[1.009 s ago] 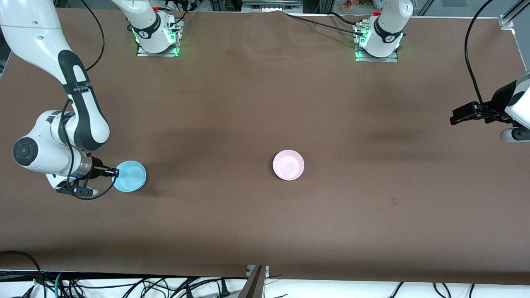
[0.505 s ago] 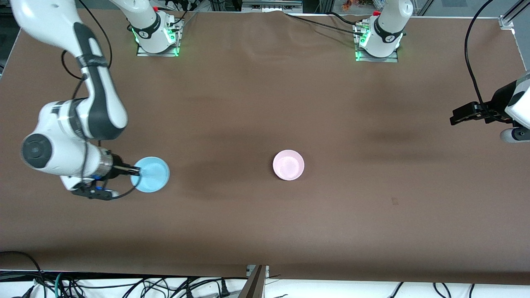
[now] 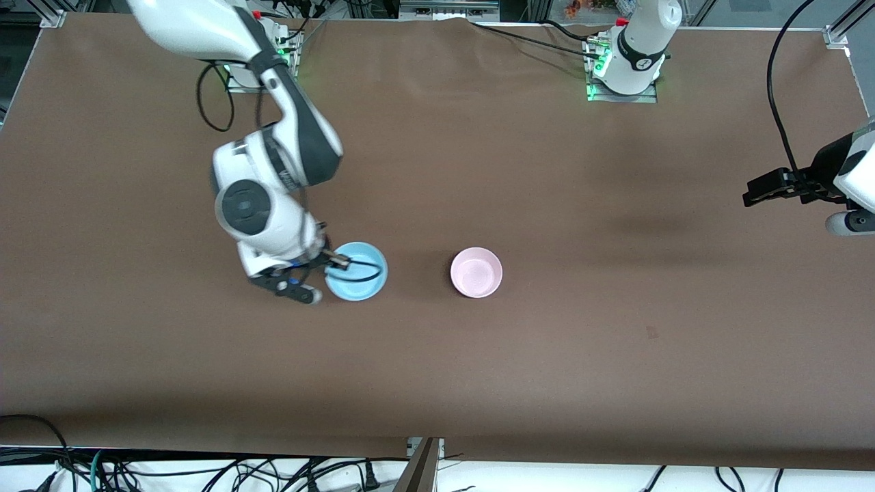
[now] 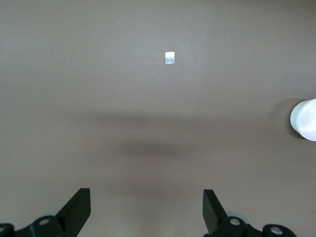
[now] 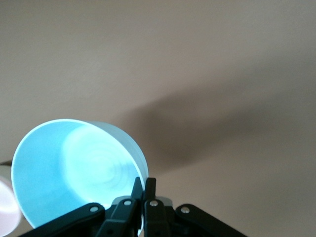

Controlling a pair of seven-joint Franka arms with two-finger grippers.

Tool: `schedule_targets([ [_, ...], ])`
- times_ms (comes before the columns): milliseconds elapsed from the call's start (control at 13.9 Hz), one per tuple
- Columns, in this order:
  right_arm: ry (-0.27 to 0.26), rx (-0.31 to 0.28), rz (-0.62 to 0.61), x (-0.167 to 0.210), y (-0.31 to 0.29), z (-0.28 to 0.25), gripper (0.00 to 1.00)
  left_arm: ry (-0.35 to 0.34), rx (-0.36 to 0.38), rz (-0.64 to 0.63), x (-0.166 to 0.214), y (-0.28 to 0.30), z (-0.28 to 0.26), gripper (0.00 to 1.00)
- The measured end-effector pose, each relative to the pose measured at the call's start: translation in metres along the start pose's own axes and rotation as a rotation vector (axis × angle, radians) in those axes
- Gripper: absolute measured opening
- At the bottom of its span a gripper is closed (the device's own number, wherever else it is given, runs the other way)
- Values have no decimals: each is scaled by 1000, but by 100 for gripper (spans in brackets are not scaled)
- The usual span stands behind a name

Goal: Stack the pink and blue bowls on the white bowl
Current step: 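Lift and carry the blue bowl with the right gripper to the pink bowl, then lower the blue bowl into the pink bowl and open the right gripper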

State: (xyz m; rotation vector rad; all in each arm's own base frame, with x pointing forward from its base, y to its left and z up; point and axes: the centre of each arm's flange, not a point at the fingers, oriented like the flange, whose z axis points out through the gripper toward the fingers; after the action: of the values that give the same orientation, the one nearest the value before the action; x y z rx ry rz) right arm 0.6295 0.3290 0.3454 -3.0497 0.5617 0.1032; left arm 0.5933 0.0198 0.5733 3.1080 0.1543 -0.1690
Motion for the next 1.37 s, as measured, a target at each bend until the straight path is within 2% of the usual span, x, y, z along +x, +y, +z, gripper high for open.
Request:
schedule_targets([
  [216,47,54,71,-26,-36,10,3,0,0,0,0,0,0,100],
  [360,108,147,121,-42,-65,19,3,0,0,0,0,0,0,100],
  [505,138,204,138,-55,-86,35,3,0,0,0,0,0,0,100],
  [937,140,244,90,-105,-143,55,3,0,0,0,0,0,0,100],
  [1369,116,218,48,-135,-160,88,3,0,0,1,0,1,0,100],
])
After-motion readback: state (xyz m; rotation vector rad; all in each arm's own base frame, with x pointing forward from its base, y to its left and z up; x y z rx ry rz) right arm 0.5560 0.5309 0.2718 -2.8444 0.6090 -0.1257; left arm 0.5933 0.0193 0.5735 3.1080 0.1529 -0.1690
